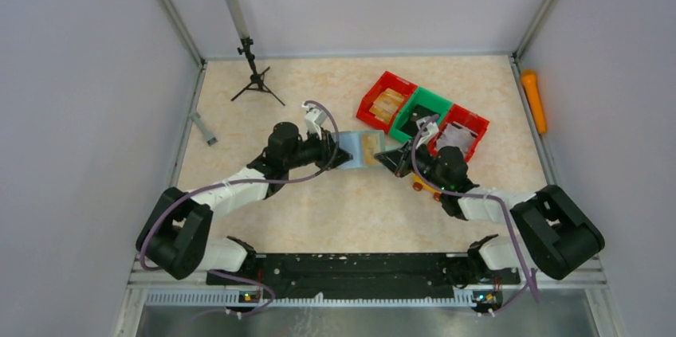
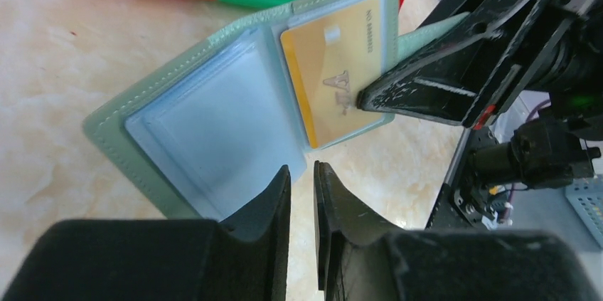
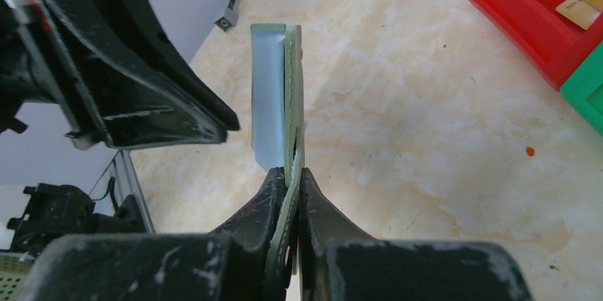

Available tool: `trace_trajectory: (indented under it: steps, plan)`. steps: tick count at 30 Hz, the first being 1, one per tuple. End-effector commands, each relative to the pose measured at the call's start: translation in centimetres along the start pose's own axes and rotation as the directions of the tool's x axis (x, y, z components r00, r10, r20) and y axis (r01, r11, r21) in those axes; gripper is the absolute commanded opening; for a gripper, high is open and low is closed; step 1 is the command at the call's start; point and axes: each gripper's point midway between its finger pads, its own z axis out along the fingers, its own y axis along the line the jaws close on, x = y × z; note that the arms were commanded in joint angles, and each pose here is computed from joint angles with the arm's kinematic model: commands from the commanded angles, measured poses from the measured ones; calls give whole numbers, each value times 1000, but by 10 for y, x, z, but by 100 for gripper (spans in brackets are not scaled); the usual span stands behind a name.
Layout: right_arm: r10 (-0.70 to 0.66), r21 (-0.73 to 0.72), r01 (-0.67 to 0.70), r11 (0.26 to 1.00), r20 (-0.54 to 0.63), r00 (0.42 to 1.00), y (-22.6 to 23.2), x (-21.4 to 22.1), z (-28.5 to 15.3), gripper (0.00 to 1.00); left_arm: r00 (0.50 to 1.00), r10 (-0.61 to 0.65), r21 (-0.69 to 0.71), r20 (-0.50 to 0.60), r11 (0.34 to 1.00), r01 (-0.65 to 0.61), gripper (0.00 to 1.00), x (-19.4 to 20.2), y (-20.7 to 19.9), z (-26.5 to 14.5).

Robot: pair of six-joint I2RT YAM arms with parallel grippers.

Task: Take the credit cards out of the card holder
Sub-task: Remove the credit card from the card holder.

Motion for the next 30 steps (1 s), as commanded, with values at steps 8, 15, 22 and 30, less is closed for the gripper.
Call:
trace_trajectory:
  steps: [8, 15, 22, 30]
  plan:
    - [1, -227, 14, 974, 62, 998, 47, -27, 5, 0, 1000, -21, 143, 12, 990, 19, 25, -12, -20, 6]
    - [8, -278, 10, 961, 66, 998, 58, -30, 0, 0, 998, -48, 177, 34, 983, 41, 32, -15, -19, 3]
    - [12, -339, 6, 941, 50, 999, 70, -29, -3, 0, 994, -92, 224, 58, 972, 77, 39, -22, -19, -4]
    - [21, -429, 6, 903, 58, 998, 89, -34, -12, 0, 986, -130, 288, 100, 953, 97, 18, -30, -24, -15]
